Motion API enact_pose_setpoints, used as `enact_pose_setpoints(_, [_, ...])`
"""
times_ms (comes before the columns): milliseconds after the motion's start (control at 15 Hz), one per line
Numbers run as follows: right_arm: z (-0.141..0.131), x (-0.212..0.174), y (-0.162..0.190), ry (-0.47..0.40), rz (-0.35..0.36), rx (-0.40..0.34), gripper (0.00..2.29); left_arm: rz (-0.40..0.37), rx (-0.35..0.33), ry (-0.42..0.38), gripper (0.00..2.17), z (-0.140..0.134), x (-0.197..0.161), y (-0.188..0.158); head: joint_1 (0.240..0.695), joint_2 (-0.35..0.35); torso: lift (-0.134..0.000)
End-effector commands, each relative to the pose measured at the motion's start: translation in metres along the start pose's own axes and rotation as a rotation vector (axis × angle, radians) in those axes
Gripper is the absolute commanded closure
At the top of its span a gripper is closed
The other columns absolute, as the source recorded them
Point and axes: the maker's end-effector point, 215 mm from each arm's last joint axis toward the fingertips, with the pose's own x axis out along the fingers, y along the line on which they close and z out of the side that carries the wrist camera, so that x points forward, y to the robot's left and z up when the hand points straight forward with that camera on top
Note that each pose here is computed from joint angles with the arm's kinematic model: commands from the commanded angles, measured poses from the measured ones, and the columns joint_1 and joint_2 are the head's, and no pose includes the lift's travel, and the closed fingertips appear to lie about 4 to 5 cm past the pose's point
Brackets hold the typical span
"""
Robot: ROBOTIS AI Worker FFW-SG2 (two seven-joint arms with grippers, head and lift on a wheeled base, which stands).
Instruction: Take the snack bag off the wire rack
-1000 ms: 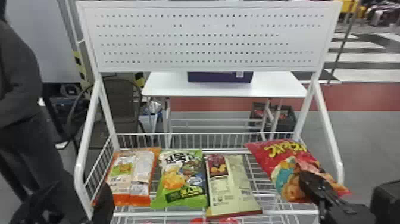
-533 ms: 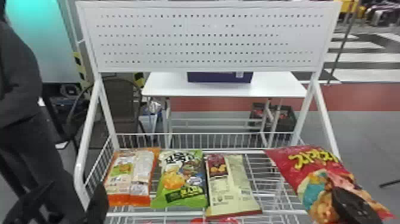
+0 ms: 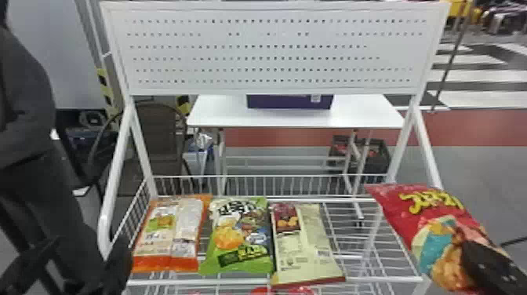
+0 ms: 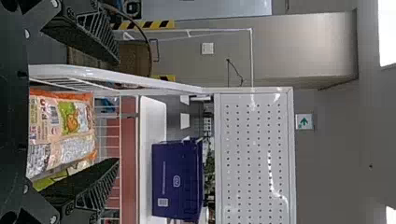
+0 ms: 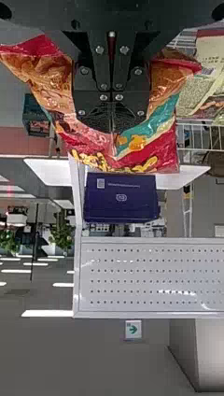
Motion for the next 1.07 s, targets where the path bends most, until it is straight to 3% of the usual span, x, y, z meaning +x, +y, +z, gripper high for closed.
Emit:
enact_pose_setpoints(0, [0.0064,-0.0007,0.0004,-0.023,0.0,0.02,2.16,0.001,-0.01,-0.007,0.16,0.0029,-0.0015,0.001,0.499,0.0,0.0])
enact_pose_setpoints(1000, [0.0042,-0.0013,-0.0008,-0.025,-0.006,0.026,2.16,0.004,-0.005,-0.008,0.16,0.0027,-0.0031,0.0016,0.499,0.0,0.0])
